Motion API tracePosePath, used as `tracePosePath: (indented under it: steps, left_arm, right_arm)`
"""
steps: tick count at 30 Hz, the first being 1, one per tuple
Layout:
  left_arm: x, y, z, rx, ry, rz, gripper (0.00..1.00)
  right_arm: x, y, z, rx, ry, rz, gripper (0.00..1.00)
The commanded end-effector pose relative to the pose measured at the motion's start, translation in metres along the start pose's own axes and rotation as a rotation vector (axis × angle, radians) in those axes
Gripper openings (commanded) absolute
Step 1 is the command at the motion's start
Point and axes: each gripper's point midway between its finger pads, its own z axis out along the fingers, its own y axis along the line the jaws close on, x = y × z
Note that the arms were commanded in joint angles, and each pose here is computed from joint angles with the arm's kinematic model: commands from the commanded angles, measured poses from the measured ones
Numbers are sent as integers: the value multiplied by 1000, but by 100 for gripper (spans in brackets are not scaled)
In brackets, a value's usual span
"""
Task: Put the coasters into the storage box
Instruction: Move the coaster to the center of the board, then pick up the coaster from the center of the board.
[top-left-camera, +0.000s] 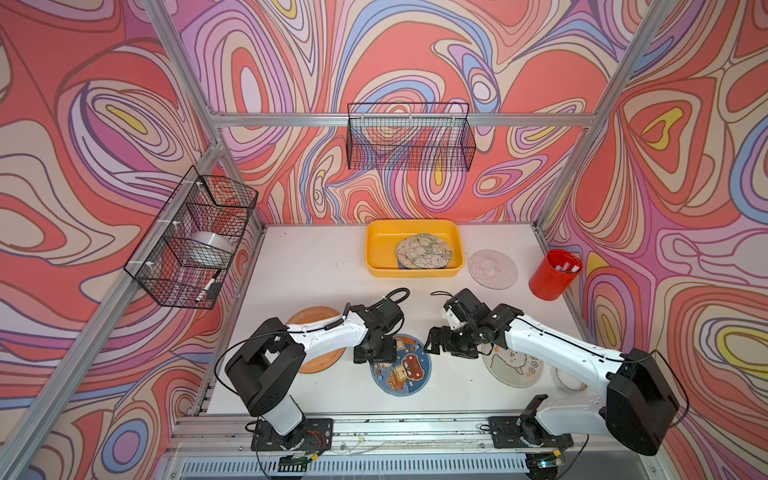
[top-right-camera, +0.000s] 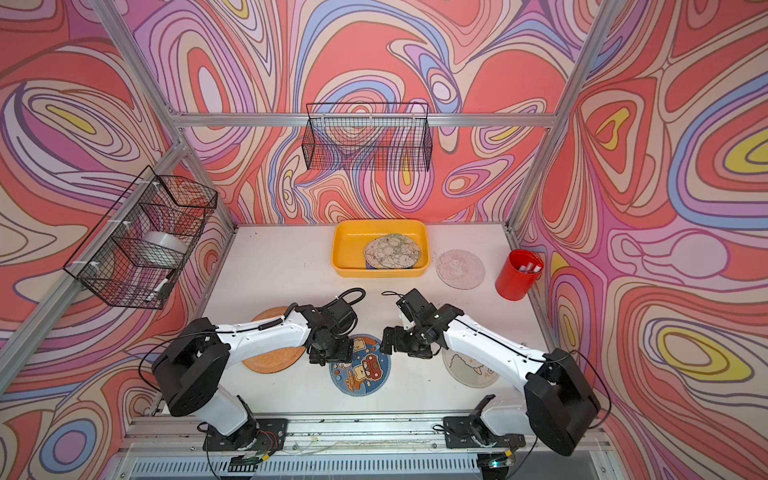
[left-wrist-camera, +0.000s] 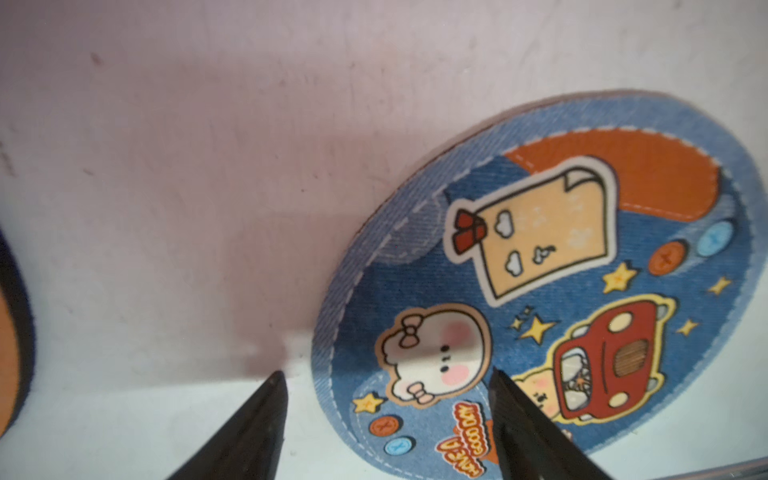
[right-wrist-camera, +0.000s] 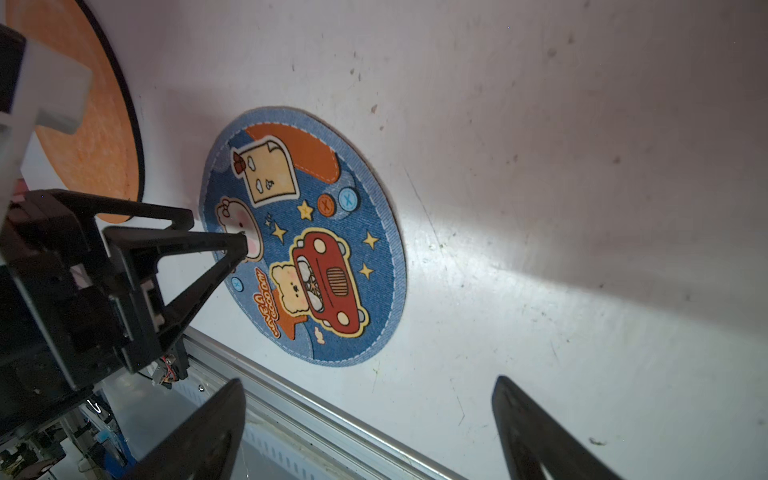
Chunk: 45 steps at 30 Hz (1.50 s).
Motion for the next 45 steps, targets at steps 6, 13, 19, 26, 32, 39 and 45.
tracePosePath:
  steps: [6, 13, 19, 26, 32, 39, 45]
  left_arm:
    - [1, 0, 6, -33, 35, 13, 72]
    - [-1, -6, 6, -12, 35, 26, 67]
    - [0, -9, 7, -2, 40, 34, 64]
    - [-1, -14, 9, 9, 51, 45, 63]
    - [-1, -15, 11, 10, 55, 52, 63]
    - [-1, -16, 12, 10, 59, 56, 63]
    - [-1, -17, 12, 11, 61, 58, 62]
  right_arm:
    - [4, 5, 24, -4, 20, -4, 87]
    - [10, 4, 40, 15, 46, -9, 79]
    - [13, -2, 49, 45, 69, -3, 69]
    - [15, -12, 59, 87, 87, 2, 65]
    - [15, -13, 66, 94, 100, 6, 62]
    - [14, -14, 73, 96, 114, 7, 55]
    - [14, -12, 77, 97, 118, 4, 50]
